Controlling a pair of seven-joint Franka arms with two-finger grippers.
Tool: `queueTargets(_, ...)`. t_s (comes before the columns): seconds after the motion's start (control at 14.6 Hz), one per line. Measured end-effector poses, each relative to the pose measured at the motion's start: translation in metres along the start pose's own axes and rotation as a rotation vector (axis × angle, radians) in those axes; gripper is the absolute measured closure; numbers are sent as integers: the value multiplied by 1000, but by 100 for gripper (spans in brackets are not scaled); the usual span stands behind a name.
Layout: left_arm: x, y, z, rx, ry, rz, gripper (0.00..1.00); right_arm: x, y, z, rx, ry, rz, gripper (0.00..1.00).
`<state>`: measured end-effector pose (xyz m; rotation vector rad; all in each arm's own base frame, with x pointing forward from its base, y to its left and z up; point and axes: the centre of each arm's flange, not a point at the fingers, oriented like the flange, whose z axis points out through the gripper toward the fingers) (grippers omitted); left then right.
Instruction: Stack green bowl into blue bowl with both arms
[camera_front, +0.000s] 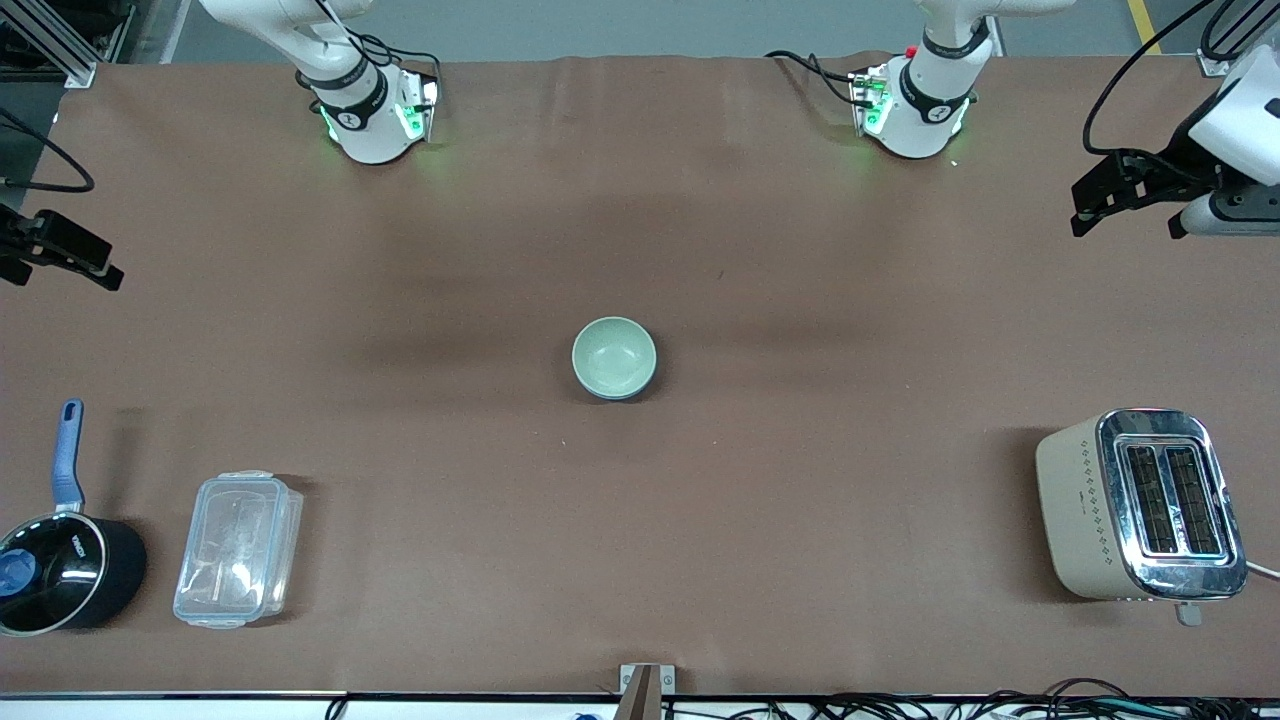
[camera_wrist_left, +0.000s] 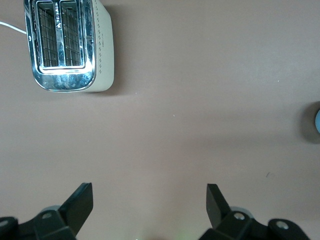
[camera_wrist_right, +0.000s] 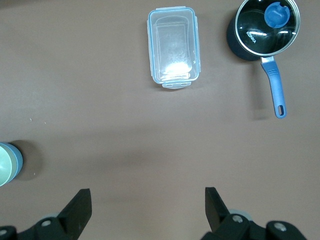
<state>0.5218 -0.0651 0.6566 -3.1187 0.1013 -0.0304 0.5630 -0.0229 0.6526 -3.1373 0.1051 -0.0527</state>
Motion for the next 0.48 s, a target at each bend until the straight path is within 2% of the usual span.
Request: queueTargets(0.48, 0, 0, 0, 0, 0, 1, 0, 0, -6, 1, -4, -3, -12, 0)
